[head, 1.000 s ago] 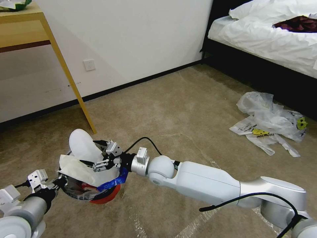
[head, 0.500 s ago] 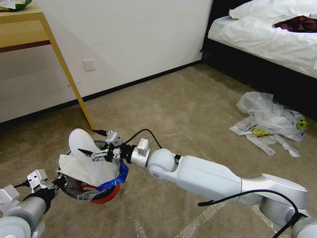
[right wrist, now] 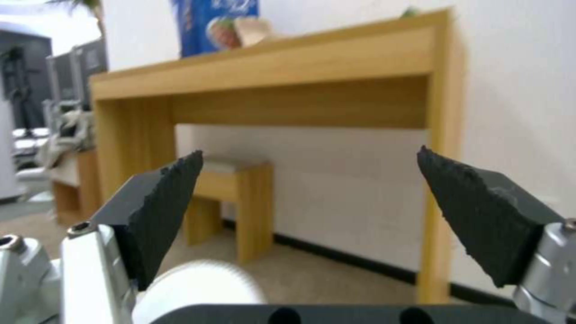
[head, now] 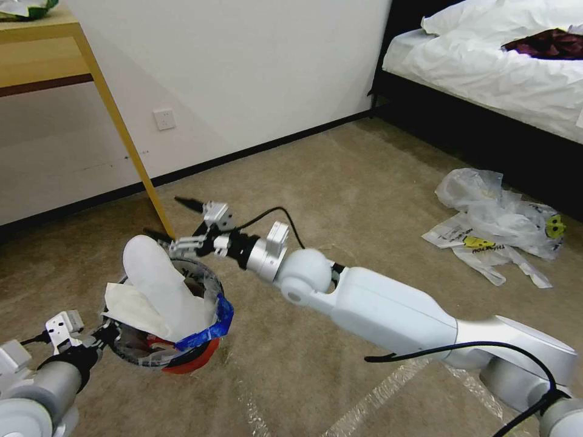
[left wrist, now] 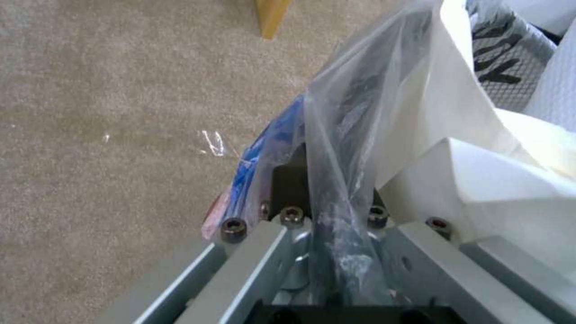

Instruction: Pick up the trash bin and place the garbage on the floor into it.

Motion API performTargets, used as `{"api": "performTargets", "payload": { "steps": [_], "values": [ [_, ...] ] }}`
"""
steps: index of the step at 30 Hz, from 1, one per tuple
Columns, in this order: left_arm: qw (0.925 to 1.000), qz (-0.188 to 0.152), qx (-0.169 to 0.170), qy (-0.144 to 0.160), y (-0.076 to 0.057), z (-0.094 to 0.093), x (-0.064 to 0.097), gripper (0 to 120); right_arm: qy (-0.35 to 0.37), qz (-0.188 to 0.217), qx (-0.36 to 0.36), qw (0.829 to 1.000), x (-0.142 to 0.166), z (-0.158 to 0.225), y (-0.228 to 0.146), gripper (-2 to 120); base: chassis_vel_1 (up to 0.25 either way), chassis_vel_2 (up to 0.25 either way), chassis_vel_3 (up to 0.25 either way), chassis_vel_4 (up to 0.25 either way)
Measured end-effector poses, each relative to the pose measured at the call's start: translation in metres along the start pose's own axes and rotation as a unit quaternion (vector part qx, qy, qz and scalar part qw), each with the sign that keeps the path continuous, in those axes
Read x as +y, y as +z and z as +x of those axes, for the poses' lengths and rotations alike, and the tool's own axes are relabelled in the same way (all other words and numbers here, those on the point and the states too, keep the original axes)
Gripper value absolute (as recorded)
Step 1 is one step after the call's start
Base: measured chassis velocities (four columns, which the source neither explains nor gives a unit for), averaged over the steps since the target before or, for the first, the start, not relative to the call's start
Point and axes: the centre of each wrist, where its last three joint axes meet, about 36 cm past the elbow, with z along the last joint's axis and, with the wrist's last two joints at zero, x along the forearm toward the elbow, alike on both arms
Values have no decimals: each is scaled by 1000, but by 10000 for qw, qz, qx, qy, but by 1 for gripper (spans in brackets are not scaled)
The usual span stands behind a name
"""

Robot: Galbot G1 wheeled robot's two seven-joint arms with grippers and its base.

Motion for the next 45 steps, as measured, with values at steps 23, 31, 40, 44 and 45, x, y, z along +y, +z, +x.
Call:
{"api": "performTargets", "payload": {
  "steps": [23,31,40,44,45],
  "values": [
    [9997,90,167,-137,-4,-18,16,1,1433,571,-723,9854,-77,117,-84,100,0,0,0,0],
    [9984,235,466,-221,7,-40,26,1,1738,636,-844,9791,-80,142,-90,100,0,0,0,0],
    [9980,228,543,-240,6,-48,29,1,1875,661,-851,9763,-78,150,-89,100,0,0,0,0],
    [9981,221,532,-216,5,-47,28,1,1913,672,-858,9755,-79,152,-89,100,0,0,0,0],
    [9981,212,530,-213,5,-47,28,1,1944,674,-869,9747,-79,153,-89,100,0,0,0,0]
  ]
}}
